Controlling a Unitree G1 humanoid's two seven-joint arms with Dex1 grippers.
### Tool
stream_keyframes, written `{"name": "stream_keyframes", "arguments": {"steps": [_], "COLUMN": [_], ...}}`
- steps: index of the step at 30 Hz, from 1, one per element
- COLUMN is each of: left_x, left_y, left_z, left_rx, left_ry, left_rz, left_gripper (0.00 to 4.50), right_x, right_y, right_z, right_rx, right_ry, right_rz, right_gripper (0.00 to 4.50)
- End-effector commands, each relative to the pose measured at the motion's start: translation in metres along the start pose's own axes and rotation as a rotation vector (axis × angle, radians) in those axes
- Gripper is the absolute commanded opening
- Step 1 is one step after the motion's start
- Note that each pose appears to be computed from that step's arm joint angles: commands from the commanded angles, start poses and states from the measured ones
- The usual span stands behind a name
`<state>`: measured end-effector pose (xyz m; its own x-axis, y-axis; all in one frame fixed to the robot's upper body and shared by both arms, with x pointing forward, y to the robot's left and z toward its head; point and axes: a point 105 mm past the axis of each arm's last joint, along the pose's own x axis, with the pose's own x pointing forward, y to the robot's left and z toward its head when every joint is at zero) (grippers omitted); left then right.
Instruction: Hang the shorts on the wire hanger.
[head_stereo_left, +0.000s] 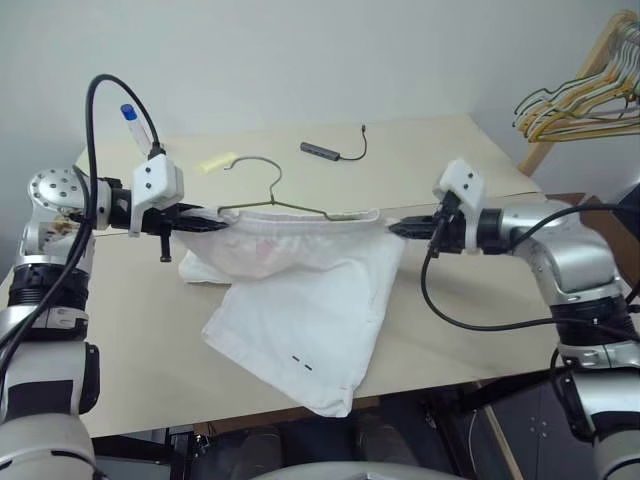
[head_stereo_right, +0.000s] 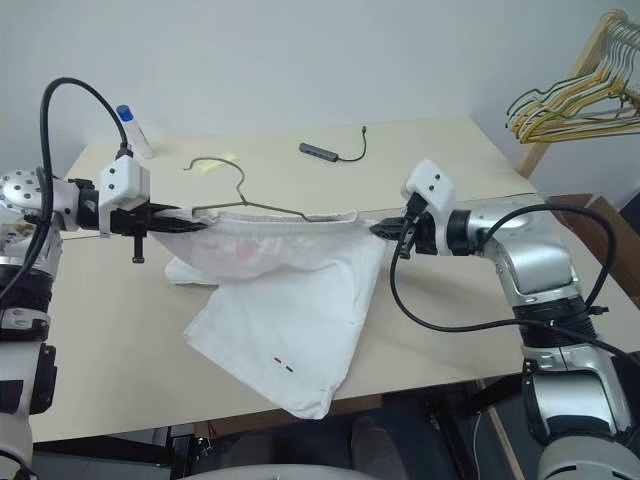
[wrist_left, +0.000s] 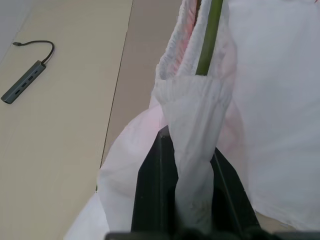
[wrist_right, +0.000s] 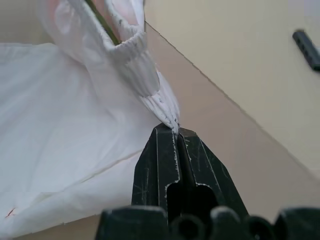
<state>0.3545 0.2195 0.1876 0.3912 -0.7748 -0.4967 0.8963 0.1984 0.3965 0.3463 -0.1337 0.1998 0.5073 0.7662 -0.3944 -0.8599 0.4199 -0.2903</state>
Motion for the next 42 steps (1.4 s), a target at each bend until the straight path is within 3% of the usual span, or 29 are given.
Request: {"name": "stream_keyframes", "arguments": {"steps": [1,6,10,13,20,23,29,42], "left_x": [-0.007,-0.004,-0.004,-0.004,-0.002,-0.002,-0.002,-0.001], "left_y": [0.016,0.021,0.020,0.017,0.015,0.018,0.016,0.011], "left_z": [0.016,0.031,0.044,0.040,0.030,0.032,0.032,0.037], "left_rx": [0.040,0.060,0.065,0.064,0.048,0.023,0.019,0.021], "left_ry": [-0.007,-0.070,-0.135,-0.118,-0.090,-0.128,-0.138,-0.183], "left_rz": [0.064,0.076,0.064,0.044,0.059,0.074,0.064,0.043], "left_gripper": [0.00,0.00,0.00,0.00,0.00,0.00,0.00,0.00], "right_x": [-0.003,0.006,0.018,0.021,0.015,0.013,0.015,0.035], "right_y": [-0.002,0.004,0.000,-0.010,0.001,0.005,0.004,0.007], "right_z": [0.043,0.053,0.058,0.060,0.067,0.064,0.051,0.050], "right_rx": [-0.187,-0.349,-0.374,-0.372,-0.412,-0.432,-0.412,-0.223], "right_ry": [-0.004,0.072,0.074,0.069,-0.023,-0.039,-0.027,-0.097], "right_rz": [-0.030,-0.008,-0.021,-0.079,-0.014,0.013,0.037,0.113], "right_gripper": [0.05,0.05,0.05,0.05,0.05,0.70,2.66,2.66]}}
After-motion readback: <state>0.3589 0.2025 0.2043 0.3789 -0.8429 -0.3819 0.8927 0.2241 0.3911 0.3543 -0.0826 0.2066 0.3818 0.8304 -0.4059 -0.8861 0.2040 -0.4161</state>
